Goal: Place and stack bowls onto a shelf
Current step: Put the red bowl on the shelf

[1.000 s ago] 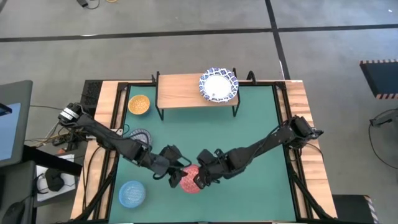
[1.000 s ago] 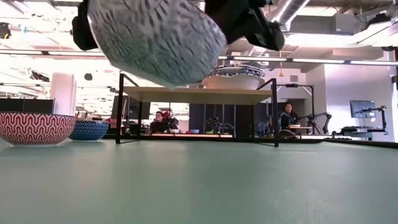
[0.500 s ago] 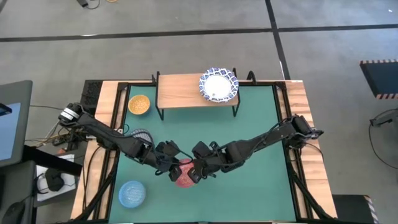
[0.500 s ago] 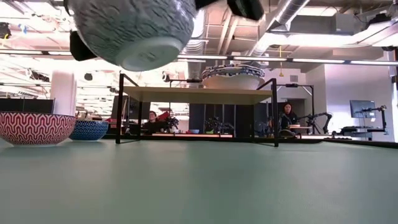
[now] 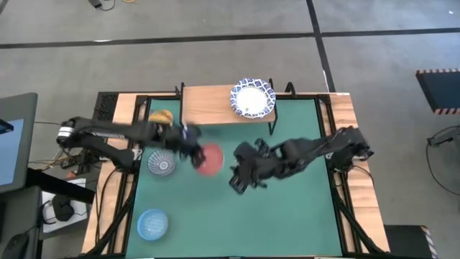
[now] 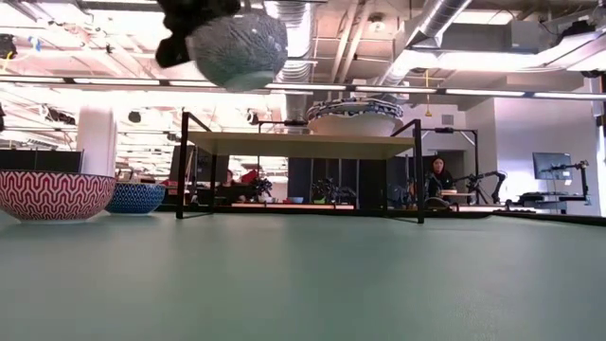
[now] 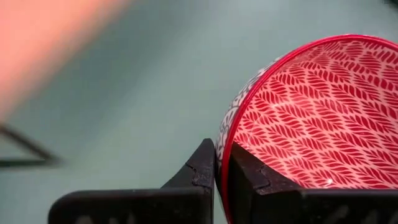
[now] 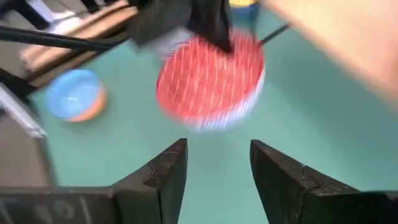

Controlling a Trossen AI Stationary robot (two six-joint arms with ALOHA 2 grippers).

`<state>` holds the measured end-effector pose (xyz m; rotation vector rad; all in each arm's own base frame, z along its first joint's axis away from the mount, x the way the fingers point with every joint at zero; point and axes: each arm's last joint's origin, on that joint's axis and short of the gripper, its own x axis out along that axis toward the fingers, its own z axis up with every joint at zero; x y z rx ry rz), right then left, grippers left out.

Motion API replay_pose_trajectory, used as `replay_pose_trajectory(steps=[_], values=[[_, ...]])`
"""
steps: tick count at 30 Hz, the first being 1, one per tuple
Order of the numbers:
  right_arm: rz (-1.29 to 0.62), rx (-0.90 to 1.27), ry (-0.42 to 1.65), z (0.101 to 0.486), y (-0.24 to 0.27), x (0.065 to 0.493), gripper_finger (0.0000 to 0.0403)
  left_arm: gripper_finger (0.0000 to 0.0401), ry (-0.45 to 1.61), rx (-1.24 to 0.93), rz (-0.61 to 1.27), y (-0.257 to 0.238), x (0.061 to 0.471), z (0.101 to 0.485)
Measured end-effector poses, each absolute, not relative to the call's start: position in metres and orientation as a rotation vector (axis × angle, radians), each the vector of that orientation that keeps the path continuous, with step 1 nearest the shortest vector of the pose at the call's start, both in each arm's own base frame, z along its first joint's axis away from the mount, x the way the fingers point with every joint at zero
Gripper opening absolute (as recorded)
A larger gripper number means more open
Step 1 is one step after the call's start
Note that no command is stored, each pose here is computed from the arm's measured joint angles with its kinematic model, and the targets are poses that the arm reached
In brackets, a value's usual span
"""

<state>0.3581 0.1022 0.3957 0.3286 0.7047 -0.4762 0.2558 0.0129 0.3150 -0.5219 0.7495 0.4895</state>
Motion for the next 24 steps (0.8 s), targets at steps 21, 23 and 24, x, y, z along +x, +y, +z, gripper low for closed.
replay_pose_trajectory(steps=[21,23,24], values=[[-0.463,0.196,0.781,0.424,-0.074,0.338,0.0185,0.0012,0.821,-0.608,0.787,0.246,0.239,0.347],[-0.474,0.174,0.788,0.424,-0.085,0.335,0.0185,0.0013,0.827,-0.624,0.788,0.254,0.241,0.345],[-0.474,0.167,0.789,0.424,-0.089,0.334,0.0185,0.0014,0.844,-0.634,0.791,0.256,0.242,0.343]])
